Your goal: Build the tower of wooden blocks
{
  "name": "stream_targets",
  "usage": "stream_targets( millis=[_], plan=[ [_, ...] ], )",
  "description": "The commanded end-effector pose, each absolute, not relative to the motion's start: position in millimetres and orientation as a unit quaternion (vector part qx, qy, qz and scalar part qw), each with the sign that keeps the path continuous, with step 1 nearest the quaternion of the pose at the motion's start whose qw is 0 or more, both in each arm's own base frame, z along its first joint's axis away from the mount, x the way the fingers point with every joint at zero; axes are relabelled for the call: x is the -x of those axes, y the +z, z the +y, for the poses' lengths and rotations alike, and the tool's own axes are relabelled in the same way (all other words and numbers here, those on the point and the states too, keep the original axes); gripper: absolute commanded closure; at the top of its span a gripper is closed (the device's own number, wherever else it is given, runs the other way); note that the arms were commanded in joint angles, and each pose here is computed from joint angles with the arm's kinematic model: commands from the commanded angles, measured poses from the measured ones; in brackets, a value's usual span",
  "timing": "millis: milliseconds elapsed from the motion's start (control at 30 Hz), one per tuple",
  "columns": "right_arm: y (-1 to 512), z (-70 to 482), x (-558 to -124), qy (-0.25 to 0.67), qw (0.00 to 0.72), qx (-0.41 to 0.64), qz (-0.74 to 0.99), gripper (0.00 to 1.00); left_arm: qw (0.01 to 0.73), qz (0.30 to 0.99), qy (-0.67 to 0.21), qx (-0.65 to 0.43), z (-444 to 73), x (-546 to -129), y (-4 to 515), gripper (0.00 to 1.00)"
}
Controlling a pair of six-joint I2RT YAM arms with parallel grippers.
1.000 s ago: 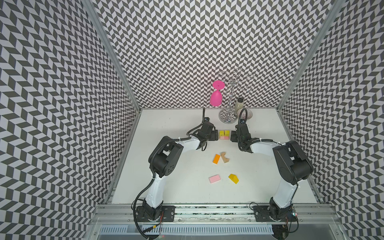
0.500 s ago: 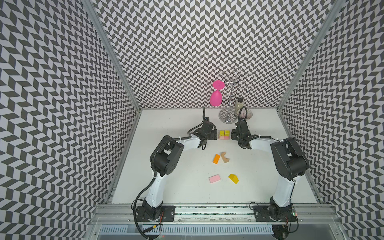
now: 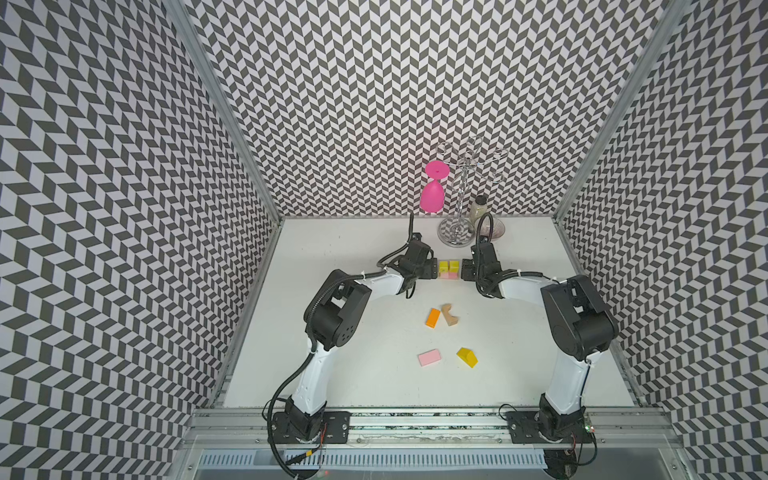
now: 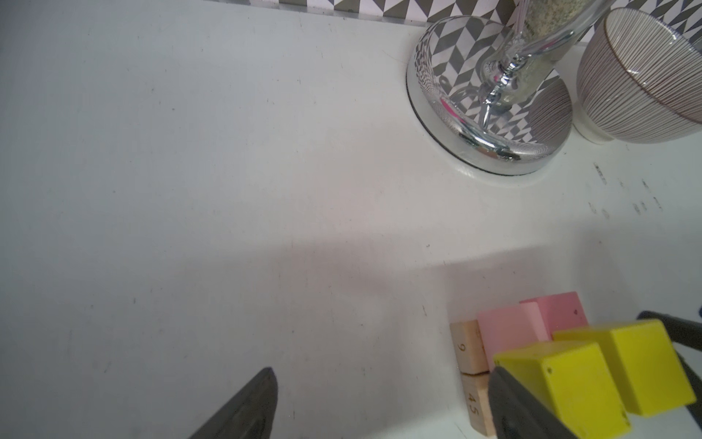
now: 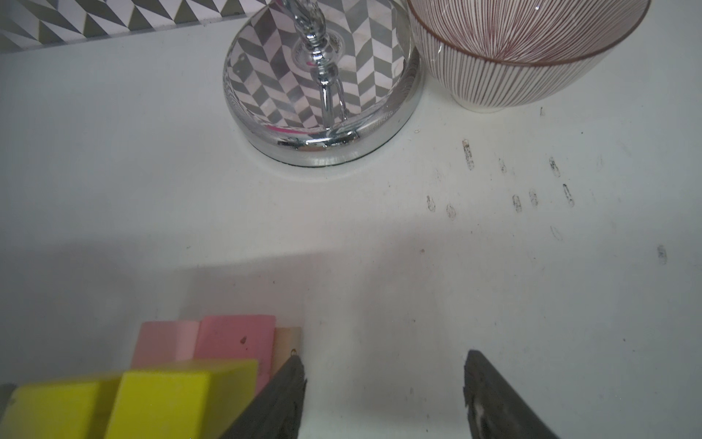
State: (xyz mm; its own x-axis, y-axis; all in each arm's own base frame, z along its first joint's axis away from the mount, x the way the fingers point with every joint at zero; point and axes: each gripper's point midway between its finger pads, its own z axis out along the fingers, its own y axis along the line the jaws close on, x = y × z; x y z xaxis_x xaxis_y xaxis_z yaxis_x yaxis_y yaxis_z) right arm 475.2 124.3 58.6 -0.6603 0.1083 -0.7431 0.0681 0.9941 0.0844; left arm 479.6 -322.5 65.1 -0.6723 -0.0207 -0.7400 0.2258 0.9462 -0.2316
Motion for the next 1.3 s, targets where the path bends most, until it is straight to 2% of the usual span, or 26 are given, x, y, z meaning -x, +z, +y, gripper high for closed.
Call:
stream_targets(
  millis=[0, 933, 1267],
  plan=[
    [65.7, 128.0, -481.2, 0.034, 0.424, -0.042, 0.904, 0.34, 0.4, 0.9, -0.159, -0.066, -331.5, -481.4, 67.9, 0.13],
    [65.9, 139.8, -479.8, 0.046, 0.423, -0.018, 0.905, 0.34, 0.389, 0.9, -0.181, -0.079, -348.0, -482.1, 62.7, 0.13],
    [66.6, 139.8, -479.1, 0.043, 0.425, -0.02, 0.904, 0.34, 0.4, 0.901, -0.159, -0.063, -336.1, -482.7, 65.7, 0.12]
  ],
)
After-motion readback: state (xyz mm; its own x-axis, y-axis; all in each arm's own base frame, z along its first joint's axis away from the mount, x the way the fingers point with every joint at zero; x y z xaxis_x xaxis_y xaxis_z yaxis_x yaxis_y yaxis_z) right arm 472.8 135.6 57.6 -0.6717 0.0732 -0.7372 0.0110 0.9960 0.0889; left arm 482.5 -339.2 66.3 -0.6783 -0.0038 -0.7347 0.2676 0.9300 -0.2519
